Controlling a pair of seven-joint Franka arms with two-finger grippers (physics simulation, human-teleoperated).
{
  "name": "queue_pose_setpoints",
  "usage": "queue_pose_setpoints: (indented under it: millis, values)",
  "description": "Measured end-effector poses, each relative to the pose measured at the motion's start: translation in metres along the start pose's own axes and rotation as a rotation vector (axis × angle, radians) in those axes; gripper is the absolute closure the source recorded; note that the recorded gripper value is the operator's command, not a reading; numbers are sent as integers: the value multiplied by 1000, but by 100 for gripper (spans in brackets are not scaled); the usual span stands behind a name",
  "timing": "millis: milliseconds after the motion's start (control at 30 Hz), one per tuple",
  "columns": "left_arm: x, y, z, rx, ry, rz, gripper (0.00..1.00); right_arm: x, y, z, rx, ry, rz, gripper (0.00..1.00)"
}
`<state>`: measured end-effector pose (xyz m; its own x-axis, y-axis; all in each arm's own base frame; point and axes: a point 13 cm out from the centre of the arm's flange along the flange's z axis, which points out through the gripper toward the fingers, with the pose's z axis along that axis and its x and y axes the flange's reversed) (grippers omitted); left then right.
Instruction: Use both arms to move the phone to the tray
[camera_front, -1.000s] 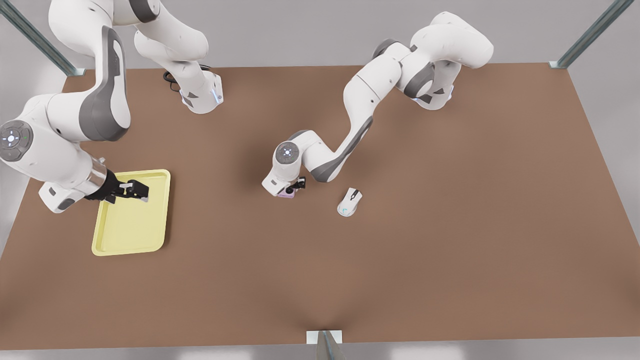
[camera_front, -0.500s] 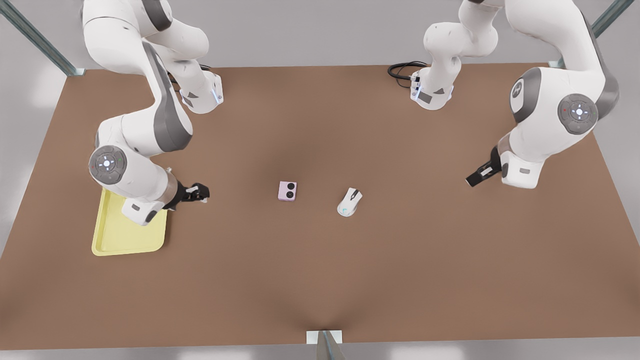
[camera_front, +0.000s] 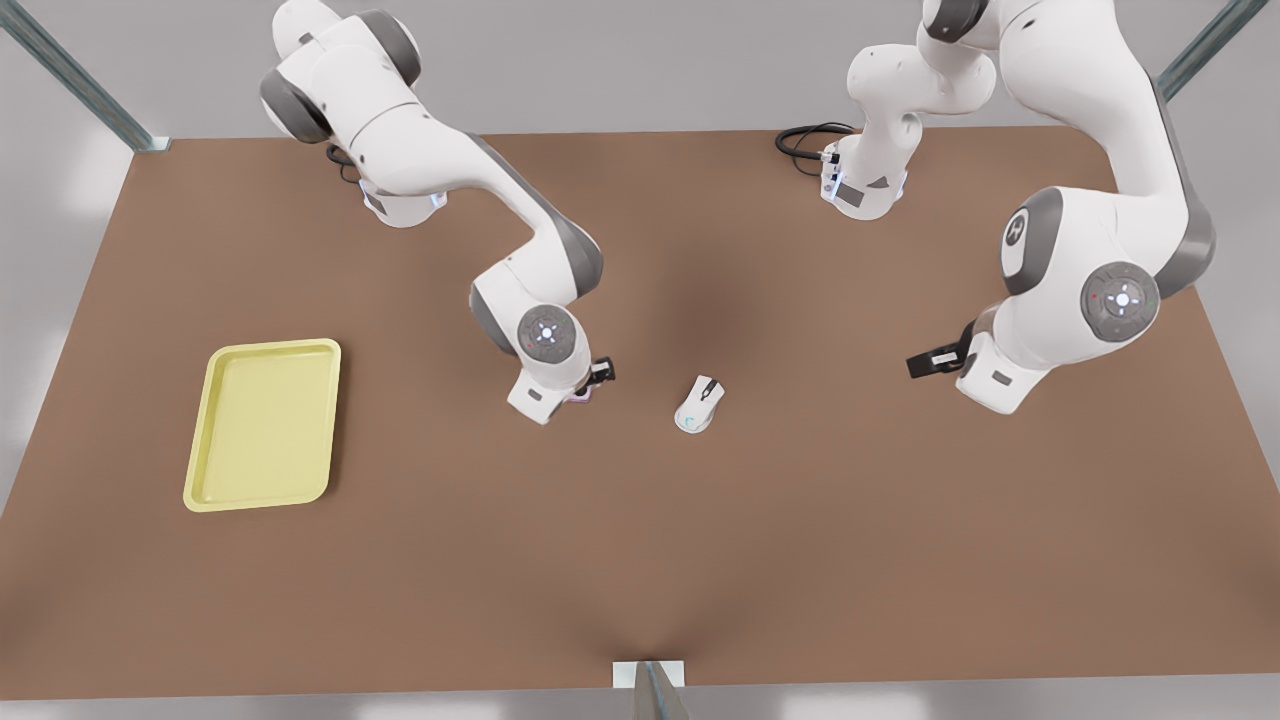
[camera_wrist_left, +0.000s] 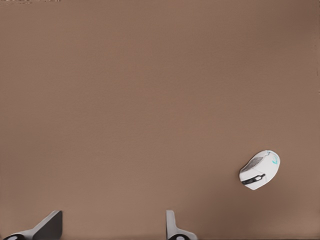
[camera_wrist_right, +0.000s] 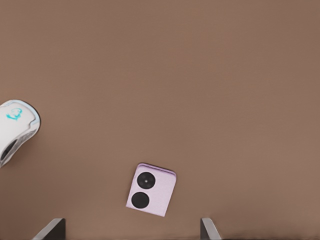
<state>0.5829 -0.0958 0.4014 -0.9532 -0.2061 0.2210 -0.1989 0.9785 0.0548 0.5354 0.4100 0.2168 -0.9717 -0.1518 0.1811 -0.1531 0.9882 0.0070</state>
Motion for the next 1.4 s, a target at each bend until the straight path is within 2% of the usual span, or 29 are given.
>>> queue_pose_setpoints:
  millis: [167, 300, 500, 833, 1167, 1400]
  values:
    - [-3, -2, 5, 1, 5, 58, 0, 11, -10, 46, 12, 28, 165, 0]
    - [-5, -2, 8, 1, 5, 94, 0, 2, -10, 65, -47, 23, 294, 0]
    - [-8, -4, 14, 1, 13, 135, 0, 3, -5, 92, -70, 28, 351, 0]
    - [-8, -7, 17, 11, 20, 179, 0, 22, -13, 129, -42, 64, 270, 0]
    - [-10, -9, 22, 17, 30, 205, 0, 17, -24, 164, 7, 35, 47, 0]
    - [-10, -9, 23, 18, 30, 216, 0, 18, -21, 174, -5, -1, -45, 0]
